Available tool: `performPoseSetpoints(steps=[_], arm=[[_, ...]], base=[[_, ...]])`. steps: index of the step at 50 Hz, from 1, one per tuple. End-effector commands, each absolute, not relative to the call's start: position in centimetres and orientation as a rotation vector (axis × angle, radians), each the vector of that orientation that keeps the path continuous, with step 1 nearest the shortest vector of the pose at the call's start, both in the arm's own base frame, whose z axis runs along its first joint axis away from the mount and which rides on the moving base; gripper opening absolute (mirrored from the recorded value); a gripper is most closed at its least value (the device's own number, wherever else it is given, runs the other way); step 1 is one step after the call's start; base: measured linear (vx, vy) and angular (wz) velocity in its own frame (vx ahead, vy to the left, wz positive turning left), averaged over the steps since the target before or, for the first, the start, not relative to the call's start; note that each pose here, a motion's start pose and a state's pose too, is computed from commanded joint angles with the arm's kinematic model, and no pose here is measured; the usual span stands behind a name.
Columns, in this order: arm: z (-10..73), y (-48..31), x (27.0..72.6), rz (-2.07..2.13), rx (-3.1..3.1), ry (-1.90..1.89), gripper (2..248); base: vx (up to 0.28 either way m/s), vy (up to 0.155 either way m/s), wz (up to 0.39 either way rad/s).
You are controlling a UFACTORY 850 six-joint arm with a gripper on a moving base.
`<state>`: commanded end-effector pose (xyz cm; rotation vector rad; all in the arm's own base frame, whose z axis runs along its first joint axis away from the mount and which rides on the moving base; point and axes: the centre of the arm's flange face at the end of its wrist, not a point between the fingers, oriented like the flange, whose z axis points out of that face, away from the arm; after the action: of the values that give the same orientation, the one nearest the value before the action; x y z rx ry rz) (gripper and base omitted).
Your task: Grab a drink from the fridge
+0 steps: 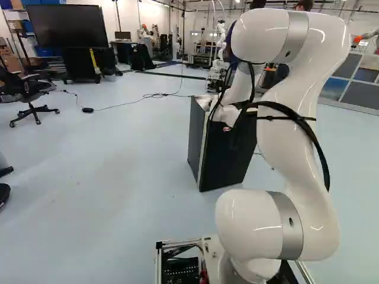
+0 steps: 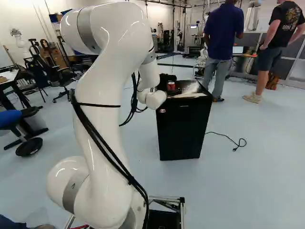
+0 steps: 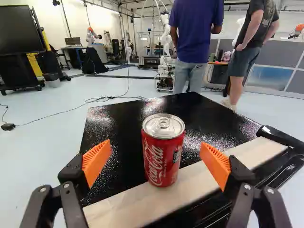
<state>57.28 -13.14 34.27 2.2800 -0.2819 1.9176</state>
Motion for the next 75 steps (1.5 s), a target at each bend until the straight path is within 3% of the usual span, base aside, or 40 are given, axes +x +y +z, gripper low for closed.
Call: performPoseSetpoints(steps=[5,6,11,12,16,17,21,22,27,28,75], arm=[[34.3,-13.1,57.3,1.918,2.280,-0.282,247],[34.3,-13.1,57.3,1.918,2.280,-0.282,224],[34.3,-13.1,57.3,1.918,2.280,-0.282,224],[34.3,-13.1,57.3,1.918,2.280,-0.282,185],[34.3,-13.1,57.3,1.918,2.280,-0.282,185],[34.3,-13.1,57.3,1.918,2.280,-0.282,147],[34.3,-13.1,57.3,1.918,2.280,-0.282,147],[34.3,-13.1,57.3,1.918,2.280,-0.282,109],[34.3,-13.1,57.3,1.918,2.280,-0.282,109],[34.3,-13.1,57.3,1.918,2.280,-0.282,97],[38.2,-13.1,57.2,1.990,2.212,-0.274,97]], base=[[0.000,0.000,0.000],[0.000,0.000,0.000],[0.000,0.000,0.000],[0.000,0.000,0.000],[0.000,0.000,0.000],[0.000,0.000,0.000],[0.000,0.000,0.000],[0.000,0.000,0.000],[0.000,0.000,0.000],[0.000,0.000,0.000],[0.000,0.000,0.000]])
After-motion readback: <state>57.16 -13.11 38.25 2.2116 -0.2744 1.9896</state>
